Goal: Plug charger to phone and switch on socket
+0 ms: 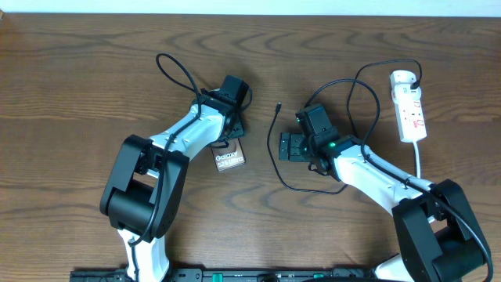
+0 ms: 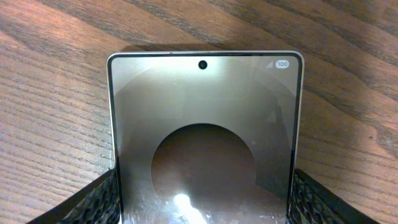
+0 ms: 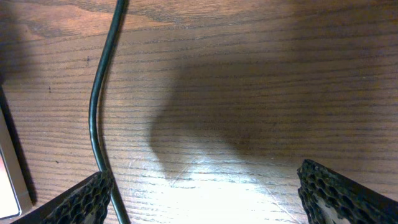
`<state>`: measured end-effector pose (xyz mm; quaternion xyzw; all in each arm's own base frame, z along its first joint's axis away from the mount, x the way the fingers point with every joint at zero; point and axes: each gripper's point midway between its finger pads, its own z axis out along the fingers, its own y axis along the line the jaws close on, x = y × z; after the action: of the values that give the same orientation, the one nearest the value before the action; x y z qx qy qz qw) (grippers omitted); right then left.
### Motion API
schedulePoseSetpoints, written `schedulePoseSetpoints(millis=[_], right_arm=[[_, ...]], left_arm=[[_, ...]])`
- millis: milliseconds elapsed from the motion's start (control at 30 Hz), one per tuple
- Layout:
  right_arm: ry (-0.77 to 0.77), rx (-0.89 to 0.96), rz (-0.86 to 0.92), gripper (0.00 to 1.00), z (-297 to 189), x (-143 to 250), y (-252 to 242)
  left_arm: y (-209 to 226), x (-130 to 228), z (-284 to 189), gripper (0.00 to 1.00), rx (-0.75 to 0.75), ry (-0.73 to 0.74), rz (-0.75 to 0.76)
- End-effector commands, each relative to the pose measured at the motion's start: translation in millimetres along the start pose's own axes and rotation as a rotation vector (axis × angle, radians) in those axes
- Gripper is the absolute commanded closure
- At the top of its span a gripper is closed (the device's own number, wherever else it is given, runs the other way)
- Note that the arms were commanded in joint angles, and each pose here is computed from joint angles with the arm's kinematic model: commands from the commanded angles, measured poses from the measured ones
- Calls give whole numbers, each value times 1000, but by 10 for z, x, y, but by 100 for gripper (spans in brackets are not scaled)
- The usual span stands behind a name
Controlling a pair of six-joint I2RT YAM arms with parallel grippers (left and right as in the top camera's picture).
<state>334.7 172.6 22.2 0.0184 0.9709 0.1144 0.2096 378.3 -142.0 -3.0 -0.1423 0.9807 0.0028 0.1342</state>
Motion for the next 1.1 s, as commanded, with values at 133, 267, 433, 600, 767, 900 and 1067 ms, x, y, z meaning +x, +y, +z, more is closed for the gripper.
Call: schedulePoseSetpoints(millis=[133,267,433,600,767,900,1067], right_arm=[[-17,18,-6,6,-4,-71,-39],[-17,18,-6,5,-4,-71,-39],[-17,18,-6,5,-3,-70,-40],[-17,17,-6,6,-3,-70,-37],[-17,17,-6,6,-3,-70,-37],[-17,17,-6,6,-3,-70,-37],[-17,17,-6,6,-3,-70,-37]], left_arm=[[125,384,344,34,-42,137,10],[102,344,299,34,-34,127,9],[86,296,176,35,-20,111,14],[80,241,-15,45,-5,93,10],[42,145,-228,48,30,51,3],[22,98,-327,51,48,29,0],[27,102,-335,68,47,30,0]])
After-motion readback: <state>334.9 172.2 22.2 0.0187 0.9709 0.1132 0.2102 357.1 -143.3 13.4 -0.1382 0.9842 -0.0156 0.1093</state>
